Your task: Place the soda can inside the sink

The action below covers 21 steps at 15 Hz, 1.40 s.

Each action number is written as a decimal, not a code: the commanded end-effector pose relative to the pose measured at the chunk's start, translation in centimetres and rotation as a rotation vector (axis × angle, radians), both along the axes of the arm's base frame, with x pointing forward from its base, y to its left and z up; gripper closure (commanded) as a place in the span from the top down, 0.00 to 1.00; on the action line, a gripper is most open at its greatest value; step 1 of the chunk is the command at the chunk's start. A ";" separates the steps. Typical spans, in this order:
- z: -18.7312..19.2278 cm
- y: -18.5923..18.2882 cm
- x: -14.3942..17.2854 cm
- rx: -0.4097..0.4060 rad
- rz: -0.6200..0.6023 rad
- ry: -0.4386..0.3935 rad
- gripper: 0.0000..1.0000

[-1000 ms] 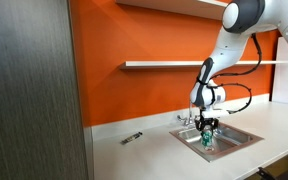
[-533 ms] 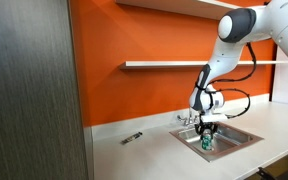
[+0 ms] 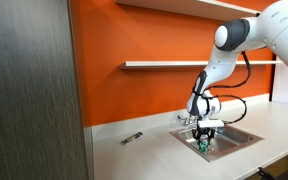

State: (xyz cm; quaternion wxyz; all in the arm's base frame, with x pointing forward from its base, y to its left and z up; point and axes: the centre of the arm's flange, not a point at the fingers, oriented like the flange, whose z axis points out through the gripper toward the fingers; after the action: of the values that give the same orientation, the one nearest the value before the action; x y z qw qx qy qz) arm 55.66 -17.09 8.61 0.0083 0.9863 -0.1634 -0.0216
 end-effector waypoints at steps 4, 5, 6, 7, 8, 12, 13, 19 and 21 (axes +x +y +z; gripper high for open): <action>-1.2 -0.2 1.0 0.029 -0.016 0.001 0.38; -1.4 -0.2 0.9 0.030 -0.017 0.004 0.38; -1.4 -0.2 1.0 0.031 -0.017 0.004 0.38; -1.5 -0.2 1.0 0.030 -0.018 0.004 0.38; -1.5 -0.2 1.0 0.032 -0.018 0.006 0.38; -1.6 -0.1 0.9 0.029 -0.021 0.011 0.89; -1.6 -0.1 0.9 0.029 -0.022 0.012 0.96; -0.5 0.2 0.8 0.023 -0.020 0.006 1.00; 0.0 0.3 1.0 0.019 -0.017 0.004 1.00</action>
State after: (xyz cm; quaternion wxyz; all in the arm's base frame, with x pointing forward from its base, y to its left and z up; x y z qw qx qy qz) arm 56.12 -16.96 7.23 0.0054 0.9863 -0.1630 -0.0259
